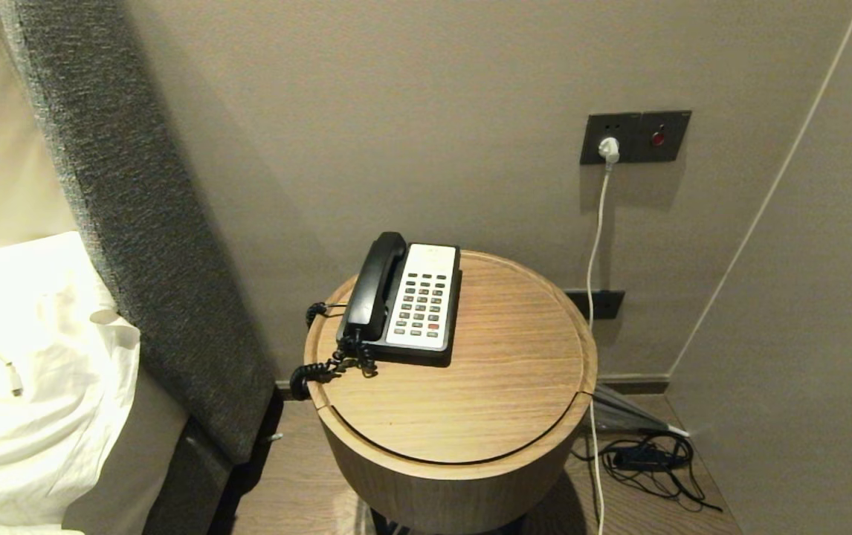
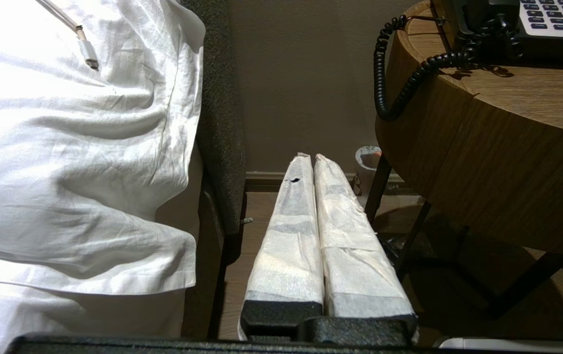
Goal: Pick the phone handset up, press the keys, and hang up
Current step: Pick up the desk phone handset
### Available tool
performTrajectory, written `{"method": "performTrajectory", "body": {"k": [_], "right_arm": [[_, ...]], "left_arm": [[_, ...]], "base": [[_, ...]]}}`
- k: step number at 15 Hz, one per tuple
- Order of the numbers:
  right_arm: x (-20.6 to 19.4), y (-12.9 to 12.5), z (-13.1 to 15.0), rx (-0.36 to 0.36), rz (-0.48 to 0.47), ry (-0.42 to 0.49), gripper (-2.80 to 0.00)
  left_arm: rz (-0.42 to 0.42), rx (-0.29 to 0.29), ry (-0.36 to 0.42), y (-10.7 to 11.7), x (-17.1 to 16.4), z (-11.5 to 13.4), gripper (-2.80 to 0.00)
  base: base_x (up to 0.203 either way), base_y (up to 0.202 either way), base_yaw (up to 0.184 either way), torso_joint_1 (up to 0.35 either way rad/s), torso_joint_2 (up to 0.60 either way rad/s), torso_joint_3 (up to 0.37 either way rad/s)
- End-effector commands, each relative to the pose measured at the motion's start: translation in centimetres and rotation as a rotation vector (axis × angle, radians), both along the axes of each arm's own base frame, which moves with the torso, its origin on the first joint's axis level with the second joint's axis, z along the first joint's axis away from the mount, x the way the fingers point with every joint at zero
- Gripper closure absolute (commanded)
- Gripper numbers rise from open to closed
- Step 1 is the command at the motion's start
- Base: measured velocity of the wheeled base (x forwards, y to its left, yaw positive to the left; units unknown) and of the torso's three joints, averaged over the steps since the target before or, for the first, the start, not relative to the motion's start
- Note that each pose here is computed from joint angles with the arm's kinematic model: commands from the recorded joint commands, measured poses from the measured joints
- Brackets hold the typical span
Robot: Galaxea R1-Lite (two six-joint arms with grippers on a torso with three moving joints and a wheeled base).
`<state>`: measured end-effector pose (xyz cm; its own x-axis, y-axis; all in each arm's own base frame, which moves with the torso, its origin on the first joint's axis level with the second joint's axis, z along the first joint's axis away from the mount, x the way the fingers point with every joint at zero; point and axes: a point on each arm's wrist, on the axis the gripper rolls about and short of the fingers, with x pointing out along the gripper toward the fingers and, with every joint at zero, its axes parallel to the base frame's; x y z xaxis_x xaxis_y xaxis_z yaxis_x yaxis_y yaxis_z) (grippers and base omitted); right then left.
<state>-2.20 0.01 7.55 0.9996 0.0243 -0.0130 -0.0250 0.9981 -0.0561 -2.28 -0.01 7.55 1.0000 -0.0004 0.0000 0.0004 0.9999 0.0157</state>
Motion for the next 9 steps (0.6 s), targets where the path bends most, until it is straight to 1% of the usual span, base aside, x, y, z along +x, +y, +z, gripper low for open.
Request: {"method": "performTrajectory", "body": {"k": [1,9], "right_arm": [[0.01,0.0,0.02,0.01,-0.001,0.0,0.0],[0.0,0.0,0.02,0.009,-0.001,-0.002,0.0]], "left_arm": [[0.0,0.0,0.003,0.0,0.02,-0.04,0.0],[0.0,0.0,0.002,0.0,0.01,0.0,0.0]], "base": [[0.0,0.0,0.0,0.0,0.0,0.0],[0.0,0.0,0.0,0.0,0.0,0.0]]}}
